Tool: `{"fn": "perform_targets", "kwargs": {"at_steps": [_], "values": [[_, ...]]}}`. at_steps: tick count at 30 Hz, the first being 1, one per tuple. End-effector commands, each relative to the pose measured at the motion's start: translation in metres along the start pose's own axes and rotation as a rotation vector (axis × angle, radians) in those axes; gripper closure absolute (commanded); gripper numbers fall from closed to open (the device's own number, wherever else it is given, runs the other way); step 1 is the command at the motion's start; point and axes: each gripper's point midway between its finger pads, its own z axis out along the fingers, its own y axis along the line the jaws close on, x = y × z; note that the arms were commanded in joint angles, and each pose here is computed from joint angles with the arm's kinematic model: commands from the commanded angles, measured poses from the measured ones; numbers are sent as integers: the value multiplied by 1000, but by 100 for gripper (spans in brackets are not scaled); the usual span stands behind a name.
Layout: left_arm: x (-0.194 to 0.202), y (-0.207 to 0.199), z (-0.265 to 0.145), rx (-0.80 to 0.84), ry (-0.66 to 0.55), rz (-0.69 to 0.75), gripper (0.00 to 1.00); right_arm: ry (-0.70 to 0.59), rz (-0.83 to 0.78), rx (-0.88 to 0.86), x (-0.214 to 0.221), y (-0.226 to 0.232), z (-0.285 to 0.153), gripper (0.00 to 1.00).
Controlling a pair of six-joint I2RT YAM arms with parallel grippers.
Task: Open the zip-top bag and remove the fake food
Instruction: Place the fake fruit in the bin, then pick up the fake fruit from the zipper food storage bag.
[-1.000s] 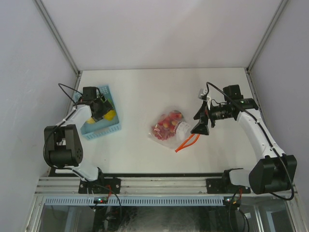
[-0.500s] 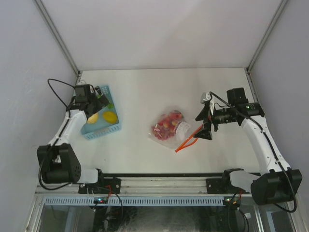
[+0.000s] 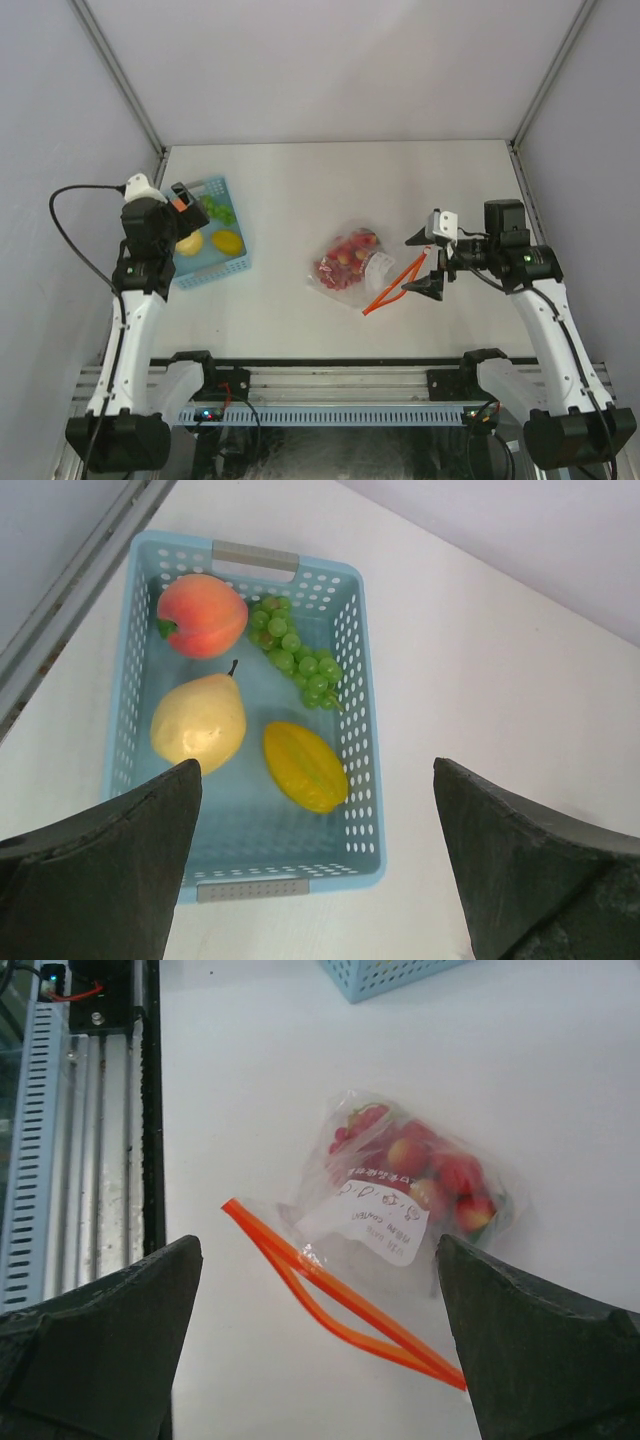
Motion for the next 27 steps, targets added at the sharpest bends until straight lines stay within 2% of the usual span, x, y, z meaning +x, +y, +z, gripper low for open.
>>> {"fn": "perform_targets", "kwargs": {"at_steps": [1,8,13,19,25,27], "values": [[-7,2,-17,38,-96,13,0,-99,-150,37,-20,-10,1,0],[7,-28,-34,240,-101,-58,0,-114,-197,3,-17,0,3,0],[11,-41,-39,335,-131,-124,0,-86,-233,-17,0,7,5,4],[21,-60,-45,479,-142,-220,3,-30,-309,-29,26,12,7,13],[37,-80,-50,599,-53,-276,13,12,-388,-19,45,14,8,25],[42,-86,-53,618,-39,-269,13,23,-417,-11,50,13,9,30]]}}
